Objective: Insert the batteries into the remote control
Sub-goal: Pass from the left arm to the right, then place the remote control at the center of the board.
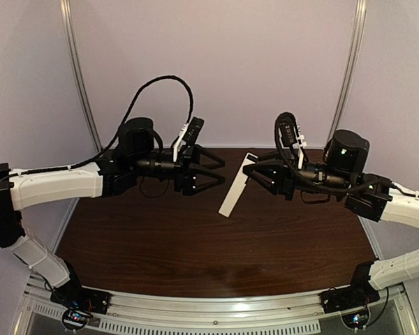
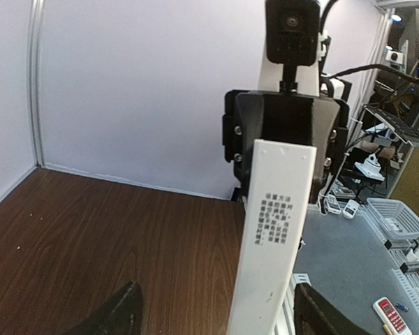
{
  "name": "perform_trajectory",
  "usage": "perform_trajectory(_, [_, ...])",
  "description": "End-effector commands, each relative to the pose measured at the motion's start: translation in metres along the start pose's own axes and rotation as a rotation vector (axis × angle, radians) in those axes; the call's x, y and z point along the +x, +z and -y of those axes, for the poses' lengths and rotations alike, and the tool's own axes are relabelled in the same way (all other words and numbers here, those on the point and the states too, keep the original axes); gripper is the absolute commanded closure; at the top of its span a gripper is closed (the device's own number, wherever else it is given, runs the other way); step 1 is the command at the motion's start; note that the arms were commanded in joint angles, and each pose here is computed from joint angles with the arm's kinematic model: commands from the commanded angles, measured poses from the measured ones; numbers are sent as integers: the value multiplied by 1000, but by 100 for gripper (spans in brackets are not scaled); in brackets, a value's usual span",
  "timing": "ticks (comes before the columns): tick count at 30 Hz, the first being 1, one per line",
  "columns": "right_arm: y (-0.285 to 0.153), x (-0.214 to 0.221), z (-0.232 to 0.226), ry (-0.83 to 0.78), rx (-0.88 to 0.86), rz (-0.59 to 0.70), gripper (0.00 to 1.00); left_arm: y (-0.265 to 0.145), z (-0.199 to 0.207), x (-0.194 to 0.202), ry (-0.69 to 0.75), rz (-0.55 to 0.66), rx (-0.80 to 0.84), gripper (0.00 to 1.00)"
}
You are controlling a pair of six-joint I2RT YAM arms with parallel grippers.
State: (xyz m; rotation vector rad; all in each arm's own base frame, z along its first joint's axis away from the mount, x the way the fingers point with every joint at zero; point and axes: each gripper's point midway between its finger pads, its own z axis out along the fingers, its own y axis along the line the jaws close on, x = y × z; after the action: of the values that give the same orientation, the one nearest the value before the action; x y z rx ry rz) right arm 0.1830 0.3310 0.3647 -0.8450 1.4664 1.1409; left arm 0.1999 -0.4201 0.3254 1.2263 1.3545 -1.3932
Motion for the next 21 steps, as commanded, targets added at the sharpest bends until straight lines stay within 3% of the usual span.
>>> perform_trajectory(1, [-2, -12, 20, 18, 123, -39, 95, -32, -23, -14, -5, 34, -177, 16])
perform_trajectory(2, [1, -4, 27, 28, 152, -88, 95, -41, -33, -12, -22, 32, -236, 5])
perform_trajectory(3, [4, 3, 32, 38, 179, -136, 95, -49, -42, -11, -38, 30, -294, 3])
perform_trajectory(9, [17, 52, 61, 91, 305, -466, 97, -128, -115, 15, -278, 19, -715, 3])
perform_trajectory(12, [20, 67, 67, 117, 333, -568, 97, -166, -137, 40, -412, 12, -868, 3])
perform_trajectory(21, [34, 161, 92, 149, 400, -977, 97, -203, -148, 85, -524, 0, -996, 3])
